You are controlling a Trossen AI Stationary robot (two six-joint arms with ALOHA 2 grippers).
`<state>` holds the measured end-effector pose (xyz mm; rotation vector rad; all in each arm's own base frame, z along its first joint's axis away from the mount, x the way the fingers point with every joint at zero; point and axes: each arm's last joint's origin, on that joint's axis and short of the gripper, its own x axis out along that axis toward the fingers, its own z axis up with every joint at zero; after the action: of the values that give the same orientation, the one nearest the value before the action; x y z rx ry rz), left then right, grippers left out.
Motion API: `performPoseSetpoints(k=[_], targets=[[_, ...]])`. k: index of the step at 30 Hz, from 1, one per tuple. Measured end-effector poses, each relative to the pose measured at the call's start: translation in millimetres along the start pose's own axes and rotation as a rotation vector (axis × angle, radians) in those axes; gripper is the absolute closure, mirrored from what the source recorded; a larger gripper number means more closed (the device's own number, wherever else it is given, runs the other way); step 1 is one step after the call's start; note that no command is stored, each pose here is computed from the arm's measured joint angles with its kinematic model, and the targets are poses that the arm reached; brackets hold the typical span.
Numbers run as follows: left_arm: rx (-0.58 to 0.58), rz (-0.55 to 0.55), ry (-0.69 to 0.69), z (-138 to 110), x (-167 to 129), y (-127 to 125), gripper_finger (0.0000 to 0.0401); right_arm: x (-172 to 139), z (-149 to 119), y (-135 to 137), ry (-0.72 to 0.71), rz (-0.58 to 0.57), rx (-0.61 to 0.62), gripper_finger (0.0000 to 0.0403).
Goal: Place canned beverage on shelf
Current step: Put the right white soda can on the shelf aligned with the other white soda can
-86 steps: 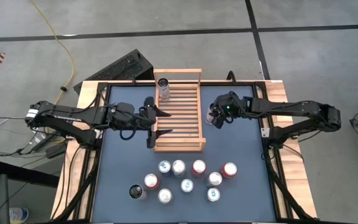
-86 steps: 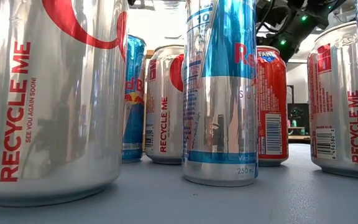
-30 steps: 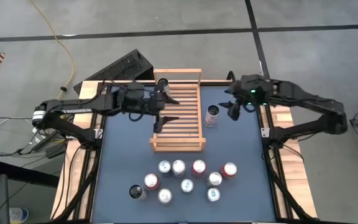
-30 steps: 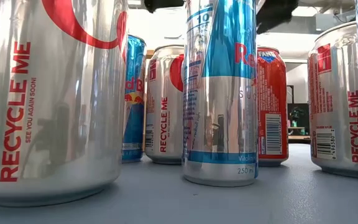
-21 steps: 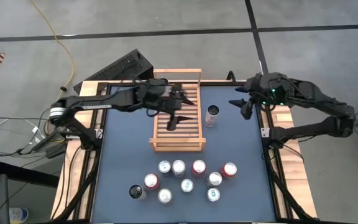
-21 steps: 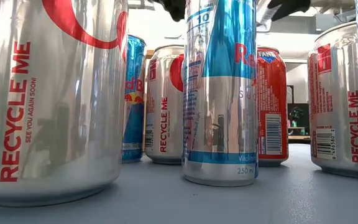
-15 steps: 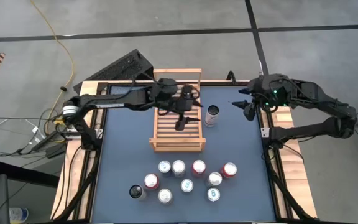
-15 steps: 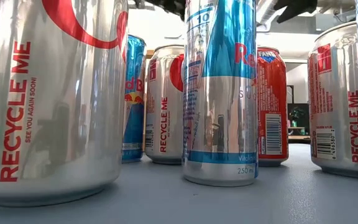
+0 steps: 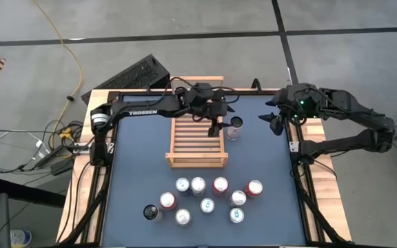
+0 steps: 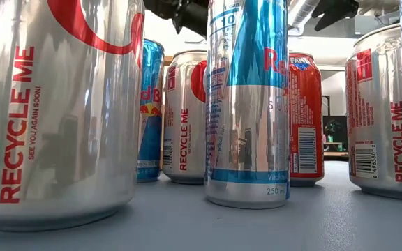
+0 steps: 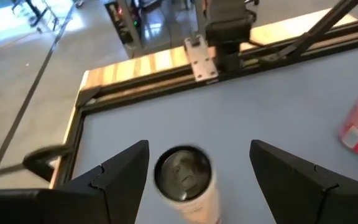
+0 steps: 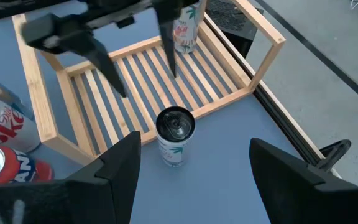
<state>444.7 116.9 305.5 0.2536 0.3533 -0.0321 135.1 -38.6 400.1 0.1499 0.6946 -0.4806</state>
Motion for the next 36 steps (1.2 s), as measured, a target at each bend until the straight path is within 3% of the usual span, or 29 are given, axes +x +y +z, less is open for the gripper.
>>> performPoseSetpoints(k=[16,23,36], targets=[[0.031,0.074,0.017,-13,17,3,0.0133,0,-1,0,0.009,-0.001,0.006,0.0132],[0.014,0.049,0.058,-18,32,4,0.0133,0,-1,0,0.009,-0.001,0.017,0.0132],[0.021,0.036,0.078,-18,32,3,0.0133,0,-1,0,0.009,-0.001,0.016,0.0132]])
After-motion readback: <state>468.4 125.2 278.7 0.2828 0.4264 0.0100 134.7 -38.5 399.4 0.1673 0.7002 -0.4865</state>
